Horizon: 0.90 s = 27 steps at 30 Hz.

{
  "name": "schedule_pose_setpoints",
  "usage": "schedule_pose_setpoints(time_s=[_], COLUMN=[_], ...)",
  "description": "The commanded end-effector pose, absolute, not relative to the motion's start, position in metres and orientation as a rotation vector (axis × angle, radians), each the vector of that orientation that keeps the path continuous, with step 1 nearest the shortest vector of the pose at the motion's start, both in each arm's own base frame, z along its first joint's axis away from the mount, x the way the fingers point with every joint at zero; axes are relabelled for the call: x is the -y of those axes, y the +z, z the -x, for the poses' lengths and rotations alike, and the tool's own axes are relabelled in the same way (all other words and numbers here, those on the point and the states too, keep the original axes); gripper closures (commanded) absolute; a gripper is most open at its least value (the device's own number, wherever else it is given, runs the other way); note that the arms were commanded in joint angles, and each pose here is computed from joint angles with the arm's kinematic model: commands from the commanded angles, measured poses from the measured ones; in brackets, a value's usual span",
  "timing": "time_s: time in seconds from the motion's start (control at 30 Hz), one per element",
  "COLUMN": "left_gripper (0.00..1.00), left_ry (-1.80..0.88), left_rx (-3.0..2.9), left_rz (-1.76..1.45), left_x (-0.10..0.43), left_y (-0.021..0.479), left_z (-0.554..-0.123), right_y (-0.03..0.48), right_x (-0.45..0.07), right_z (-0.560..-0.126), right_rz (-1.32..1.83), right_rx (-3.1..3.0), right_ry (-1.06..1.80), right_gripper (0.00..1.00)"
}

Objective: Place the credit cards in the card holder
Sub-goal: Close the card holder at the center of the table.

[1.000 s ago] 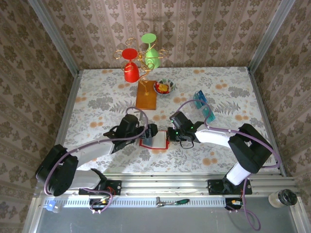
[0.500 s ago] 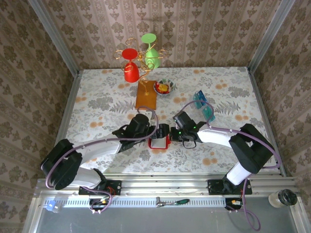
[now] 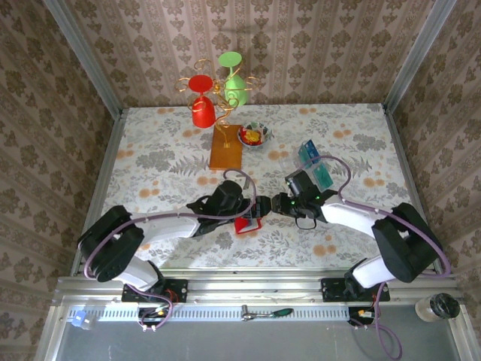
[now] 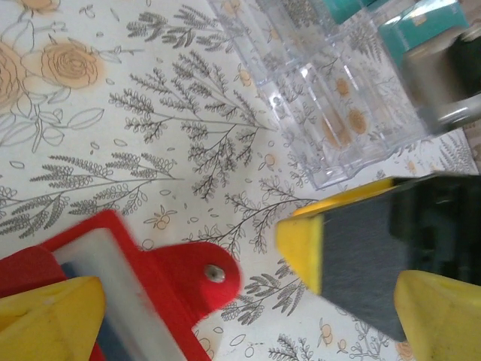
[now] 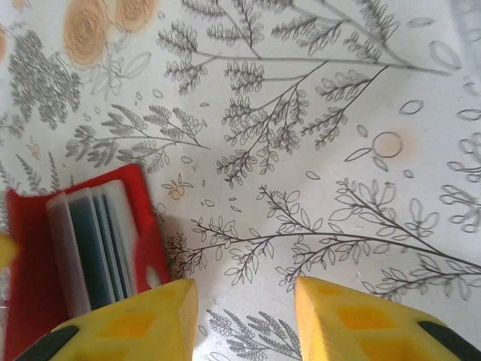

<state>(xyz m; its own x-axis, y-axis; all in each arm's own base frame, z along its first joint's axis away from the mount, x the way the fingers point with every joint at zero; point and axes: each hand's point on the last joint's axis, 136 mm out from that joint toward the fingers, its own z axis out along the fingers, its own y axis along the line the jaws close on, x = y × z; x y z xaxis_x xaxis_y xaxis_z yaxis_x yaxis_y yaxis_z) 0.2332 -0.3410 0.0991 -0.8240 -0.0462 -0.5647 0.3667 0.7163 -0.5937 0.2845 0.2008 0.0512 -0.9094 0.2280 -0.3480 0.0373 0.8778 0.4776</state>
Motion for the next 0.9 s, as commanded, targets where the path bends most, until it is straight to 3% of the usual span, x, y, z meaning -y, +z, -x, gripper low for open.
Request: schedule_pose_setpoints(time_s=[0.0, 0.43, 0.87], left_gripper=[0.00, 0.00, 0.00], left_ry=[-0.979, -0.911, -0.978], left_rx=[-2.363, -2.430, -2.354], left_rz=[-0.207, -0.216, -0.232], left_x=[0.348, 0.359, 0.340], left_y=[0.099, 0.065, 0.125], left_z=[-0.236, -0.233, -0.271], right_y=[0.060, 0.080, 0.103], right_x=[-0.187, -0.157, -0.189], right_z=[-0.275, -0.258, -0.253], right_rz=[-0.220, -0.299, -0.159], right_rx=[-2.652, -2.585, -2.548], right_ry=[0.637, 0.644, 0.816], right_gripper=[0.60, 0.58, 0.63])
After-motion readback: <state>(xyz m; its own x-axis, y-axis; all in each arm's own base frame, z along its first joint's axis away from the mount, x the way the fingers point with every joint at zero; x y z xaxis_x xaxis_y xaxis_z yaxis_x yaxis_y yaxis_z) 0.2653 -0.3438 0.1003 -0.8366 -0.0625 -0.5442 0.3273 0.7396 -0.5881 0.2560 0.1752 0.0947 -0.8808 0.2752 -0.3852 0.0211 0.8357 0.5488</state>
